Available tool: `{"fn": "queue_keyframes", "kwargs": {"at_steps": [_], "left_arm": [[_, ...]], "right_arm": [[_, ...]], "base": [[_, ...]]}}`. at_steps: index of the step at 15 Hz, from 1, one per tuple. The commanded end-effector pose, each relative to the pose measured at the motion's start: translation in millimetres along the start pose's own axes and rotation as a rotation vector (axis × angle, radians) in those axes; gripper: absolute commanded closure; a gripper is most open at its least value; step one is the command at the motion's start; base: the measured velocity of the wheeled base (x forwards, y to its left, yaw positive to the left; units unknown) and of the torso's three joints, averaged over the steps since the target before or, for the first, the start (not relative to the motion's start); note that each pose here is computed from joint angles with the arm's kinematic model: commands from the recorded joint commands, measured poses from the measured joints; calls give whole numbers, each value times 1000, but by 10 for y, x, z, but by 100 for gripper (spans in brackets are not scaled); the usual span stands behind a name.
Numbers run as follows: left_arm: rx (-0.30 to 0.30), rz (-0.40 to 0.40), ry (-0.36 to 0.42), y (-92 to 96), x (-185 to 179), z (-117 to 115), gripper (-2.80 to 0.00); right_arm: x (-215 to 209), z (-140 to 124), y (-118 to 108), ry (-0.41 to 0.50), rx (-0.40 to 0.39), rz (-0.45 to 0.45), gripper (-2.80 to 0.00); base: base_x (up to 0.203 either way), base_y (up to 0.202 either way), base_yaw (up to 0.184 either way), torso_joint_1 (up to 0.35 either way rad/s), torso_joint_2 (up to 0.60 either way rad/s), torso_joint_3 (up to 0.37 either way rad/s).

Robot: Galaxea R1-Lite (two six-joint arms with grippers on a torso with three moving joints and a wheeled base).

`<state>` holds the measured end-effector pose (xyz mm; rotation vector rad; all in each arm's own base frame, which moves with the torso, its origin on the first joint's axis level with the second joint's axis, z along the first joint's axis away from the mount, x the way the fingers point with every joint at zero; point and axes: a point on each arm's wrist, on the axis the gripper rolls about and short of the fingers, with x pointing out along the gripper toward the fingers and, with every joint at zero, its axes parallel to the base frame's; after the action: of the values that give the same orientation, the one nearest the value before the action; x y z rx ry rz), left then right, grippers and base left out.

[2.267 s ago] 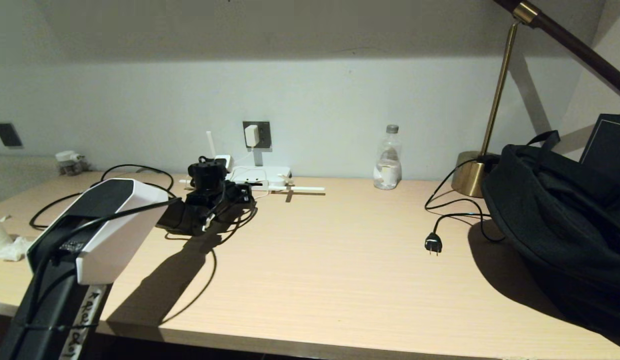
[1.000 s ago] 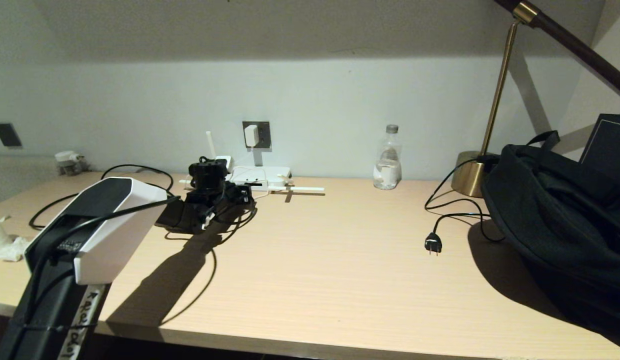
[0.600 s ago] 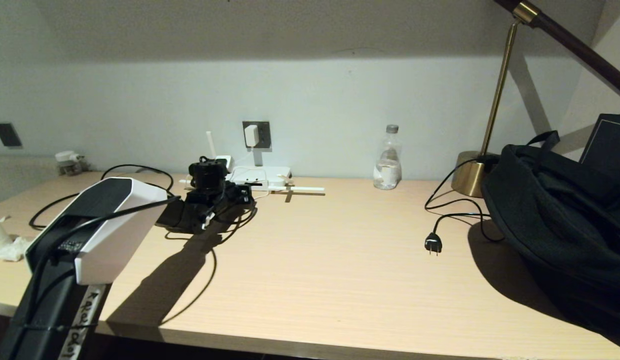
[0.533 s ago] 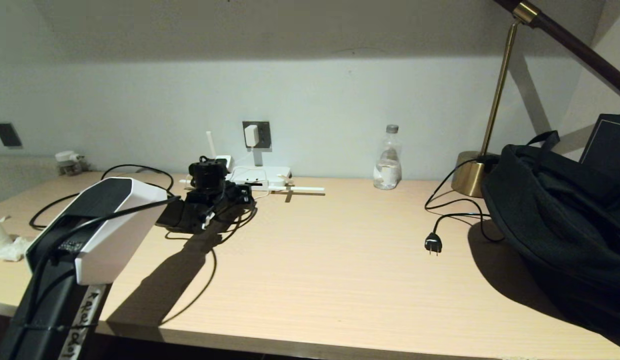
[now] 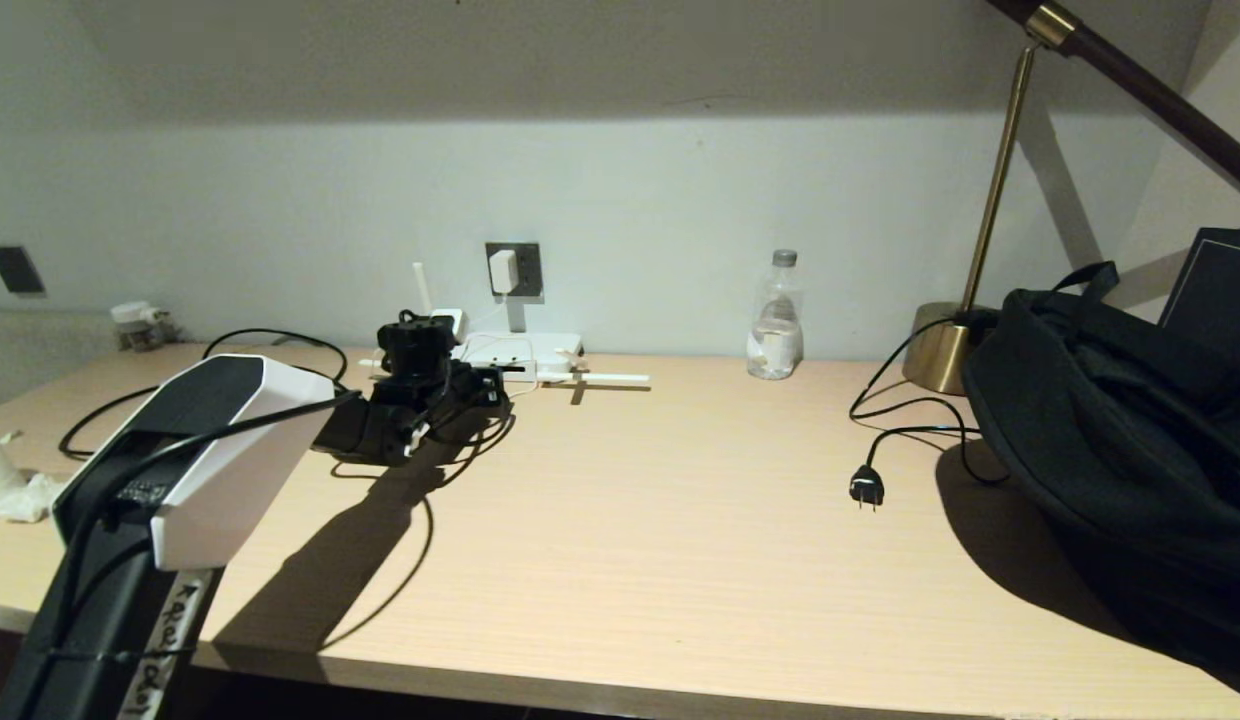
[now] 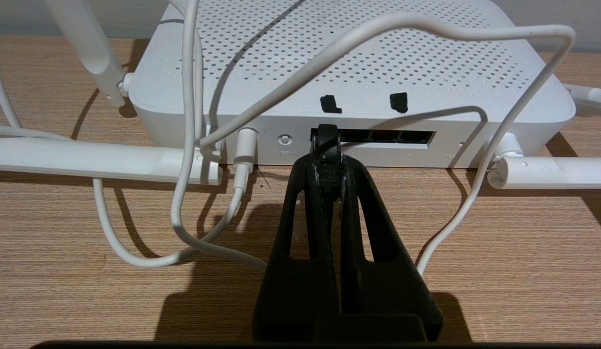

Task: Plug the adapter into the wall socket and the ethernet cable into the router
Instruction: Plug cable into router interface

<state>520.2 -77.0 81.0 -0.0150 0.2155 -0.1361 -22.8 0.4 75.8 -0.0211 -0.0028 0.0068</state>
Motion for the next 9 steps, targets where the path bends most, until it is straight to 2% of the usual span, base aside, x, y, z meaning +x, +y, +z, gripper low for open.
{"fn": "queue_keyframes", "kwargs": {"at_steps": [1,2,3,4,9], "left_arm": [[-1,2,-5,0,-1,9,0],[-1,2,-5,0,-1,9,0],[-1,2,-7,0,-1,10,-249],[-1,0,-7,0,-2,10,-280],[-1,-1,-11,-1,-11,30,-280]], "right_arm": [[0,0,0,0,0,1,-280],[0,0,0,0,0,1,-280],[0,0,0,0,0,1,-280],[0,0,0,0,0,1,-280],[0,0,0,0,0,1,-280]], "base": [[0,0,0,0,0,0],[0,0,0,0,0,0],[0,0,0,0,0,0],[0,0,0,0,0,0],[0,0,0,0,0,0]]}}
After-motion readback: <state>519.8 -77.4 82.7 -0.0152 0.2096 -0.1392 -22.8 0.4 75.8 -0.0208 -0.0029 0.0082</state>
